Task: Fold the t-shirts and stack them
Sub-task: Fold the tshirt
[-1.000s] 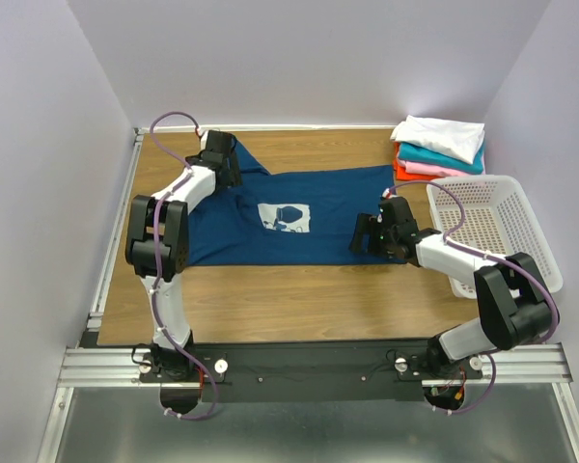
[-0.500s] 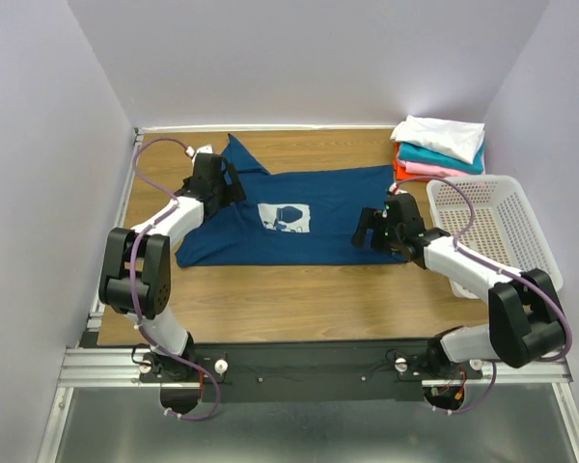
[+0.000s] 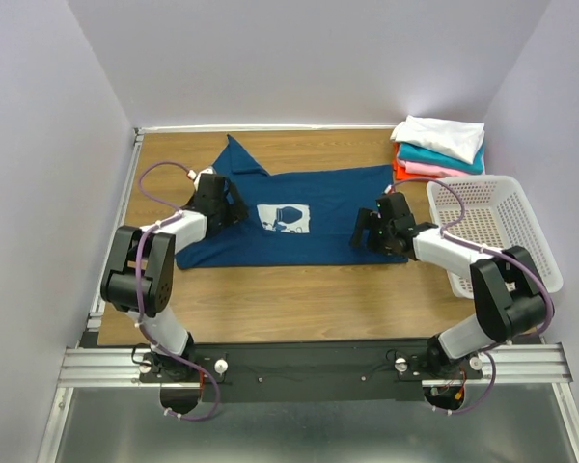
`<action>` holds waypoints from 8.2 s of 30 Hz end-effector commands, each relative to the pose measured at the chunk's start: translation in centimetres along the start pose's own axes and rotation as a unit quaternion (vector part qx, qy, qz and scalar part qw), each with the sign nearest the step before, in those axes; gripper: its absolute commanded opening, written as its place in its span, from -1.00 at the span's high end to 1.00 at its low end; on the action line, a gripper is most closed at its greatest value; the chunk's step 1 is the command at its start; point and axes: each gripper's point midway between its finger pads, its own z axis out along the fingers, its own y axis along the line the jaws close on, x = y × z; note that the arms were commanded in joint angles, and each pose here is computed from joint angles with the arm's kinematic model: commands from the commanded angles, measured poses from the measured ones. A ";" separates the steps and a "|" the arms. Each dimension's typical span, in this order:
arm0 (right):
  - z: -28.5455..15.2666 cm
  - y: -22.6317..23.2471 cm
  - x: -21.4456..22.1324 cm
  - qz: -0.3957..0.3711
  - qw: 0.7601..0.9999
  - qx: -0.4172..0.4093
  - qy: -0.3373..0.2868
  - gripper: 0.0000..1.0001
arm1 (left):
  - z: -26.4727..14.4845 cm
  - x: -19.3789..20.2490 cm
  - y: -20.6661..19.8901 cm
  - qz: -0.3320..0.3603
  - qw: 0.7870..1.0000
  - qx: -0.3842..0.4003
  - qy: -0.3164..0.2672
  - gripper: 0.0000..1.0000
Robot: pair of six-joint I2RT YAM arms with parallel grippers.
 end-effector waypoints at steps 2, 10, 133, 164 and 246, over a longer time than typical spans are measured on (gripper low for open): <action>-0.3 -1.2 2.9 0.013 0.999 0.013 0.029 -1.00 | -2.5 4.0 4.3 -0.030 0.996 -0.076 0.033 -0.97; -2.7 0.4 2.2 -0.001 0.999 -0.032 0.002 -1.00 | -5.2 2.9 5.1 -0.036 0.996 -0.084 -0.006 -0.97; 12.9 -2.8 -24.0 -0.029 0.959 0.215 -0.184 0.99 | -6.6 -13.1 2.0 -0.048 0.992 -0.058 -0.104 1.00; 2.5 -2.3 -21.6 -0.039 0.963 0.170 -0.205 0.99 | -17.6 -7.3 4.0 -0.142 0.978 -0.014 -0.153 1.00; -4.0 9.6 -3.9 -0.215 0.969 -0.109 -0.060 -0.95 | -14.4 1.1 6.8 -0.212 0.969 -0.009 -0.122 1.00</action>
